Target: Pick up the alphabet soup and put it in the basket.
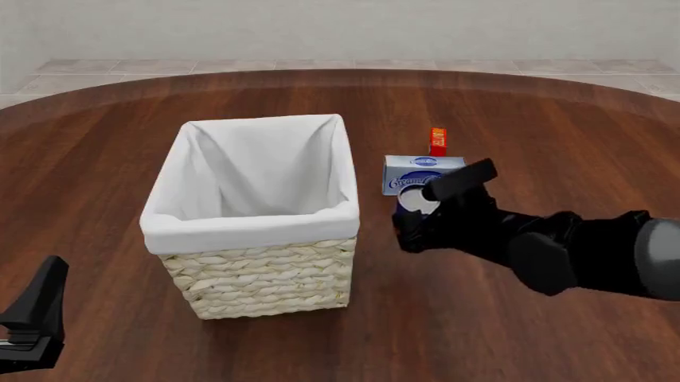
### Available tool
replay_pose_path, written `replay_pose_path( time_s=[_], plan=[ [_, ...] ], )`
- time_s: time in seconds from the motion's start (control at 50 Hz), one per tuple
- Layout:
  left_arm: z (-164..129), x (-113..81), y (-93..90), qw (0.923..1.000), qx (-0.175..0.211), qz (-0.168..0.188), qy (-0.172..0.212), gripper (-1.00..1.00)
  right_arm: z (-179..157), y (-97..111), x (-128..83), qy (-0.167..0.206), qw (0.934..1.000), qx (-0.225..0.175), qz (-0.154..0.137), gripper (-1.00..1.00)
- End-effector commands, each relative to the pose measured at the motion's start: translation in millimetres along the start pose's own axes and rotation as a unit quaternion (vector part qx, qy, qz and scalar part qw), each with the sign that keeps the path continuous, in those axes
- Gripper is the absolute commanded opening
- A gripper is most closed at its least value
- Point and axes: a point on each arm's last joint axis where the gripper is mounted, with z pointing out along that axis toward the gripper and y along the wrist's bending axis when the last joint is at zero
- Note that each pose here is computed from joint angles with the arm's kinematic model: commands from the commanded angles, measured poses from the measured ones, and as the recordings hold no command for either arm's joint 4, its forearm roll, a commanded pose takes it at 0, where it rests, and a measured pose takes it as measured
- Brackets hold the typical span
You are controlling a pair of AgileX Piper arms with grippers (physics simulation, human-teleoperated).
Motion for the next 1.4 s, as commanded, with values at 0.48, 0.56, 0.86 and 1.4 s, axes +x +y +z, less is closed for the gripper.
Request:
replay_pose_path(
  time_s=[0.48,0.56,0.86,1.4],
  plan=[
    [0.0,-0.8,0.1,1.0,-0.001,-0.004,-0.005,1.0,-44.1,-17.5,-79.4,-0.036,0.9987,0.026,-0.024,-1.0],
    [0.0,-0.8,0.1,1.0,-0.001,-0.004,-0.005,1.0,-50.5,-19.4,-91.9,-0.041,0.9983,0.029,-0.029,-1.0],
    [0.0,-1.3,0.1,1.0,-0.001,-0.005,-0.008,1.0,-68.8,-25.2,-128.6,-0.059,0.9967,0.039,-0.039,-1.0],
    [0.0,-1.2,-0.1,1.0,0.001,-0.006,-0.008,1.0,-95.0,-3.4,-196.1,-0.095,0.9926,0.011,-0.075,-1.0]
  ],
)
